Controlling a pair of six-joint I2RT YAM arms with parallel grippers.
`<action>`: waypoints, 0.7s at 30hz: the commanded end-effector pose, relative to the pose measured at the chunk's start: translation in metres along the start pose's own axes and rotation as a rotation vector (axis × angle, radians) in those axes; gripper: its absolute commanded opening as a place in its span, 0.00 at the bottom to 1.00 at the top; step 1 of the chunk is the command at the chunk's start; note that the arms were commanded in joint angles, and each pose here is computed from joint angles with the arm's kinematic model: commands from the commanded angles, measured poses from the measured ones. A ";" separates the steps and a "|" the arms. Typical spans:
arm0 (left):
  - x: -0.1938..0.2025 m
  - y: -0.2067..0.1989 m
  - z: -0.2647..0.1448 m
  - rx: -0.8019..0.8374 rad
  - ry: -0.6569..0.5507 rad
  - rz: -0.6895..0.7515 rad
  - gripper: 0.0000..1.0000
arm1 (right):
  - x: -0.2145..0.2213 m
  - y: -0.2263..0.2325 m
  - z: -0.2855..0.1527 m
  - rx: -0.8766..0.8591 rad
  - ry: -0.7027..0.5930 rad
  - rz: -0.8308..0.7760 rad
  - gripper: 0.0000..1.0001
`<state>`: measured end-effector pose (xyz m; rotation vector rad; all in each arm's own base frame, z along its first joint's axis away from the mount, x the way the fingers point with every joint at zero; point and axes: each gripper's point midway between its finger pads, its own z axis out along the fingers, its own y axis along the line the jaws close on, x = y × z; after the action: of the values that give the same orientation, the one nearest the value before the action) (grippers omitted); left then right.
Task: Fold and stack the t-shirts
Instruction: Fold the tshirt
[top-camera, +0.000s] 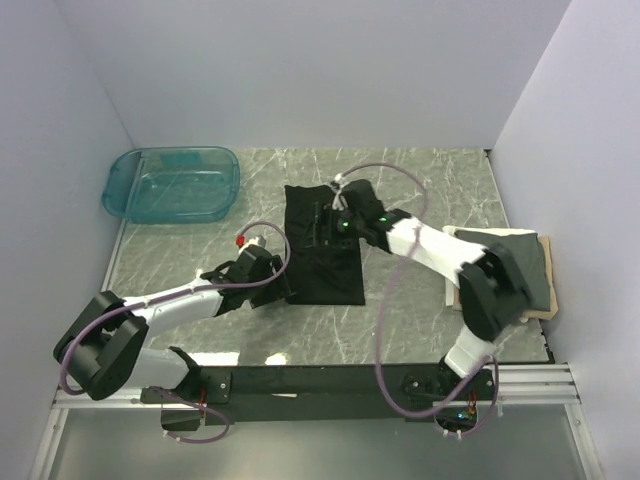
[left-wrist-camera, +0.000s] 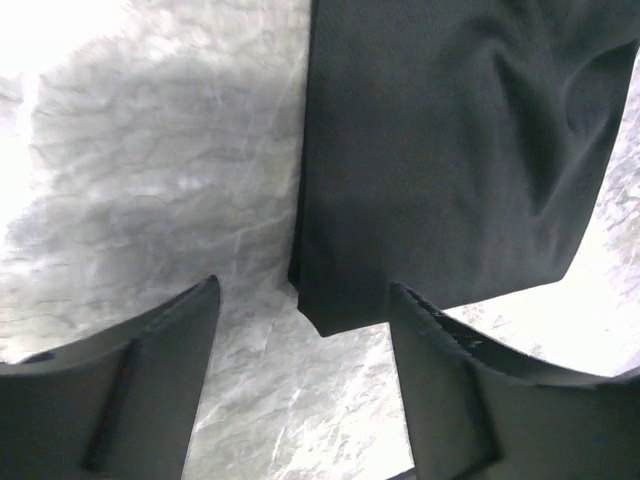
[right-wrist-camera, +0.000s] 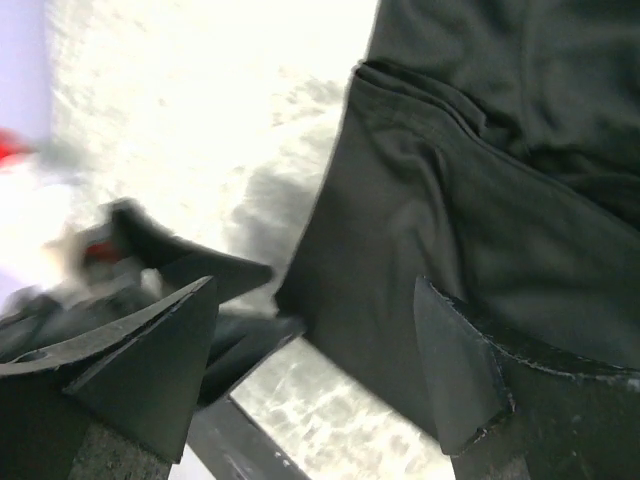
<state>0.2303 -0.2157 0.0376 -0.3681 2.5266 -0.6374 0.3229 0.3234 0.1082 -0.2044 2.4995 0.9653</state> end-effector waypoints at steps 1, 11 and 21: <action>0.005 -0.011 0.003 0.040 0.012 -0.001 0.70 | -0.023 0.006 -0.051 0.039 -0.166 0.009 0.85; 0.017 -0.006 0.015 0.016 0.041 0.007 0.37 | 0.040 -0.064 -0.099 0.271 -0.210 0.098 0.85; 0.027 -0.004 0.018 0.002 0.076 0.039 0.01 | 0.111 -0.105 -0.109 0.363 -0.106 0.180 0.85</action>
<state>0.2269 -0.2361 0.0215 -0.3351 2.5622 -0.6703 0.2246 0.1862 0.0743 0.1253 2.5488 0.5940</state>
